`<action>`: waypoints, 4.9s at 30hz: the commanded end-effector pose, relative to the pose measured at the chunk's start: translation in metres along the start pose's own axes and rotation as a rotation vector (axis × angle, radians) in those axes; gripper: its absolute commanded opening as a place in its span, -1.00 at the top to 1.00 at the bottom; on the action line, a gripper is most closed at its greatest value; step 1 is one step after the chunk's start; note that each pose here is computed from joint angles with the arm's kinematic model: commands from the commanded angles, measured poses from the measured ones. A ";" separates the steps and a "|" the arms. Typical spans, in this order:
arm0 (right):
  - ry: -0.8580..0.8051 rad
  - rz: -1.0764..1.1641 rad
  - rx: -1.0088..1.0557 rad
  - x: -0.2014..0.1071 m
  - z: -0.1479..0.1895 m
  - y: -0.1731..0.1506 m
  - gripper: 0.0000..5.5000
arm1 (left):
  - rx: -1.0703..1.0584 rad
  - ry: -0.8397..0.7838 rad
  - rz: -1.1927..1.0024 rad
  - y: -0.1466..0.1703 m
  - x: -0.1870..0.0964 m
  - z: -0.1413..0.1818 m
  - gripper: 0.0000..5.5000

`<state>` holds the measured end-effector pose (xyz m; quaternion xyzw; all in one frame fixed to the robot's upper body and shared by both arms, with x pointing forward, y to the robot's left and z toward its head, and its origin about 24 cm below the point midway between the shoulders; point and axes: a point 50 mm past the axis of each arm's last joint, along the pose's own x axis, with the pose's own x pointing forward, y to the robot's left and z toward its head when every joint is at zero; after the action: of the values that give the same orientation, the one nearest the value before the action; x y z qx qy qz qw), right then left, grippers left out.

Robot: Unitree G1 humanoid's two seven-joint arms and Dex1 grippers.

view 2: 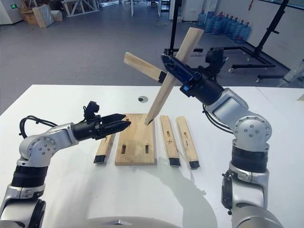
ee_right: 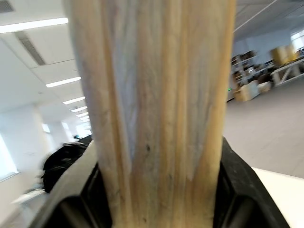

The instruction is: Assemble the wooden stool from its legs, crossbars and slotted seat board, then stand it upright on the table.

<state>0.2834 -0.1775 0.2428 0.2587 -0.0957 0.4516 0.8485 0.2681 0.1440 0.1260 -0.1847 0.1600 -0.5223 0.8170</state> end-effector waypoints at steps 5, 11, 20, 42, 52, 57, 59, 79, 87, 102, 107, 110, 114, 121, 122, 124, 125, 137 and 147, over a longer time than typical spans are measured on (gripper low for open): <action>-0.062 -0.102 -0.384 -0.002 -0.009 -0.028 0.23 | 0.278 0.158 0.422 -0.005 -0.008 -0.010 -0.96; 0.014 -0.138 -0.359 -0.007 -0.032 -0.046 0.23 | 0.262 0.260 0.701 -0.009 -0.021 -0.009 -0.96; -0.177 0.070 -0.381 -0.013 -0.033 -0.043 0.23 | 0.146 0.373 0.777 -0.015 -0.016 -0.031 -0.96; -0.076 0.490 -0.490 0.017 -0.078 -0.073 0.23 | 0.059 0.505 0.673 -0.011 -0.009 -0.040 -0.96; 0.002 0.419 -0.438 0.013 -0.082 -0.089 0.23 | 0.088 0.495 0.641 -0.008 0.000 -0.032 -0.96; -0.004 0.419 -0.476 0.019 -0.084 -0.086 0.23 | 0.139 0.510 0.667 -0.006 0.001 -0.032 -0.96; -0.044 0.428 -0.483 0.021 -0.079 -0.084 0.23 | 0.201 0.530 0.693 -0.004 0.002 -0.033 -0.96; -0.213 0.551 -0.469 0.035 -0.057 -0.057 0.23 | 0.953 0.684 0.318 -0.013 0.042 0.000 -0.96; -0.204 0.524 -0.469 0.034 -0.057 -0.058 0.23 | 1.025 0.738 0.165 -0.022 0.050 -0.015 -0.96; -0.195 0.533 -0.454 0.038 -0.058 -0.056 0.23 | 1.020 0.897 0.070 -0.014 0.029 -0.069 -0.96; -0.190 0.529 -0.458 0.038 -0.056 -0.056 0.23 | 0.992 0.910 0.058 -0.023 0.015 -0.071 -0.96; -0.185 0.529 -0.459 0.037 -0.055 -0.056 0.23 | 0.981 0.908 0.060 -0.026 0.013 -0.072 -0.96; -0.180 0.530 -0.456 0.037 -0.056 -0.057 0.23 | 0.968 0.900 0.060 -0.031 0.013 -0.072 -0.96; -0.183 0.523 -0.440 0.037 -0.055 -0.057 0.23 | 0.962 0.802 0.189 -0.022 0.022 -0.039 -0.96; -0.183 0.522 -0.431 0.037 -0.055 -0.057 0.23 | 0.964 0.779 0.210 -0.020 0.024 -0.030 -0.96; -0.169 0.516 -0.417 0.037 -0.055 -0.059 0.23 | 0.935 0.700 0.255 -0.020 0.031 -0.012 -0.96; -0.156 0.503 -0.413 0.036 -0.054 -0.061 0.23 | 0.863 0.612 0.262 -0.023 0.036 0.003 -0.96; -0.094 0.391 -0.064 -0.013 -0.062 -0.100 0.23 | 0.381 0.192 0.239 -0.013 -0.009 0.073 -0.96; -0.033 0.310 -0.248 -0.031 -0.081 -0.105 0.23 | 0.263 0.236 0.323 0.024 -0.025 0.044 -0.96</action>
<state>0.3456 -0.2081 0.1256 0.1610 -0.2001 0.5564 0.7902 0.2973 0.1777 0.1600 0.0080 0.2048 -0.4261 0.8812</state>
